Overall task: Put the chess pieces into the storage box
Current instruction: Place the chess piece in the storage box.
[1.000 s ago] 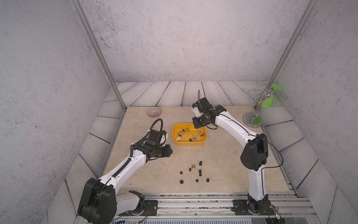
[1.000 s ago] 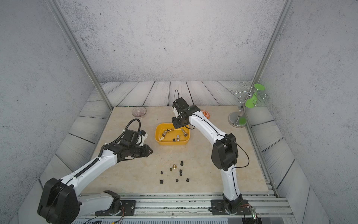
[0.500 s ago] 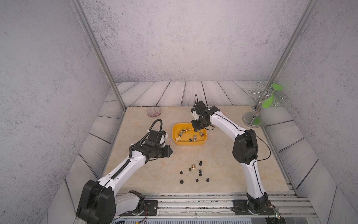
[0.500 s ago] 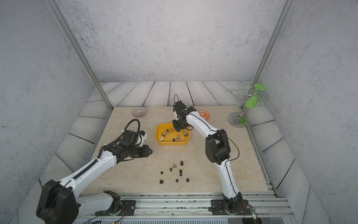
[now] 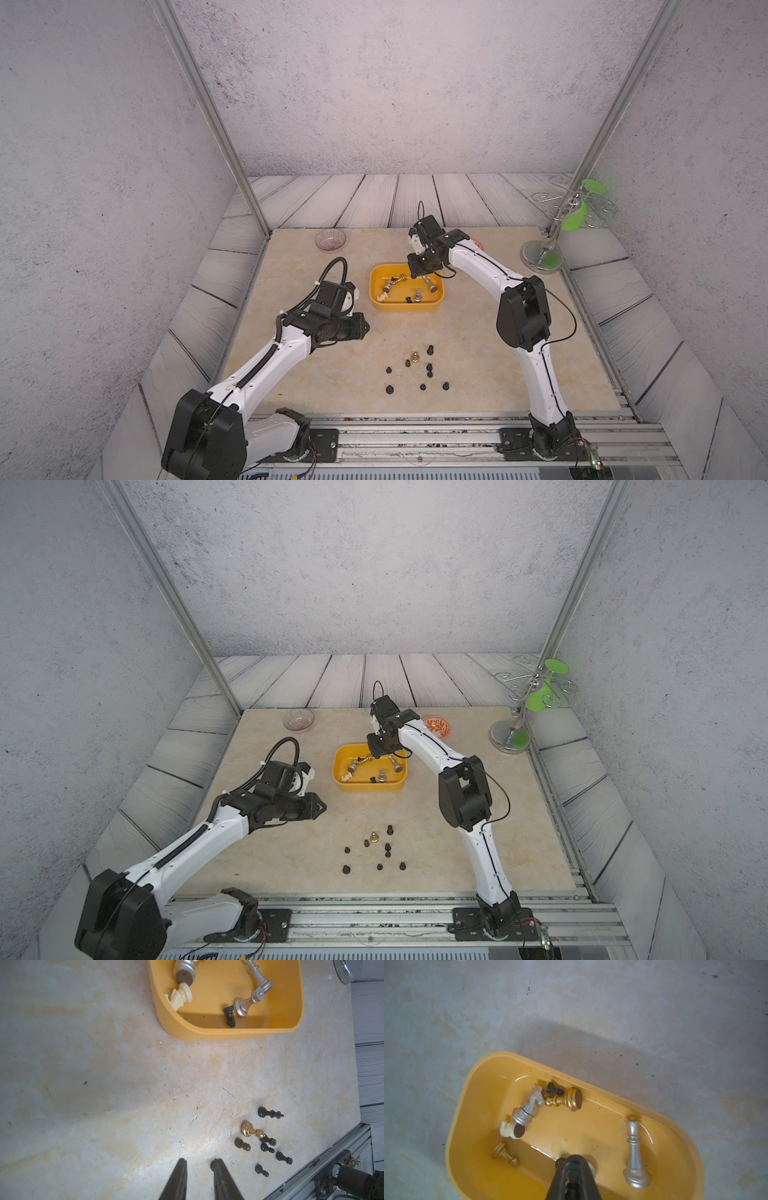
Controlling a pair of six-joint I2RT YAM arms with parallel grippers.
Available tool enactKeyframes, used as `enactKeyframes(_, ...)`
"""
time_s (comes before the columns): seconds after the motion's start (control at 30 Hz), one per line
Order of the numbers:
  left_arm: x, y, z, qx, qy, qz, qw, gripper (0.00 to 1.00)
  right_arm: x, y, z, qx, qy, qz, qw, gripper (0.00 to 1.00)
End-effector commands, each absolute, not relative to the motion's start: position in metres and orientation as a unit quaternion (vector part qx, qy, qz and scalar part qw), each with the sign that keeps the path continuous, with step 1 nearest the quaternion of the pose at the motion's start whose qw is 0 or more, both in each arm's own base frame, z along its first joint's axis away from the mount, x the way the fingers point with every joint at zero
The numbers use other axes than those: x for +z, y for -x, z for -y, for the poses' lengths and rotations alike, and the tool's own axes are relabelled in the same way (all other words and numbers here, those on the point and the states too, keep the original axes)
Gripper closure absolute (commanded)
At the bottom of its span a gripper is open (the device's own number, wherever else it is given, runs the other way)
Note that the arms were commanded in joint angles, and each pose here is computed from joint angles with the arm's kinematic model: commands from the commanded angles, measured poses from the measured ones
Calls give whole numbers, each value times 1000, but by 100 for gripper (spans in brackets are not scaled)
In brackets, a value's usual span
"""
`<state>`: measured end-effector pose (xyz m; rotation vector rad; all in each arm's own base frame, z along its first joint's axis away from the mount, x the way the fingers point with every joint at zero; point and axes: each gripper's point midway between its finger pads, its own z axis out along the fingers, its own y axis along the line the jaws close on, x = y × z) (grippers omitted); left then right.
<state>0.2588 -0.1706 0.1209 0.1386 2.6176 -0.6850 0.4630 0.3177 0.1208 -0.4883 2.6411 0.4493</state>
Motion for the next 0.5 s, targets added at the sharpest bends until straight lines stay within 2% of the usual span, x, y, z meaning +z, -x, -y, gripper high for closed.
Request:
enactKeyframes(0.0,121,-256,167,-247,-45,-944,215,73,98,-469,-319,167,156,-954,192,87)
enactKeyframes(0.23,121,-255,167,-247,-44,-944,215,73,98,-473,-316,170,147,-955,192,75)
enactKeyframes(0.47,121,-255,167,-248,-44,-944,215,73,103,-472,-314,174,146,-955,193,74)
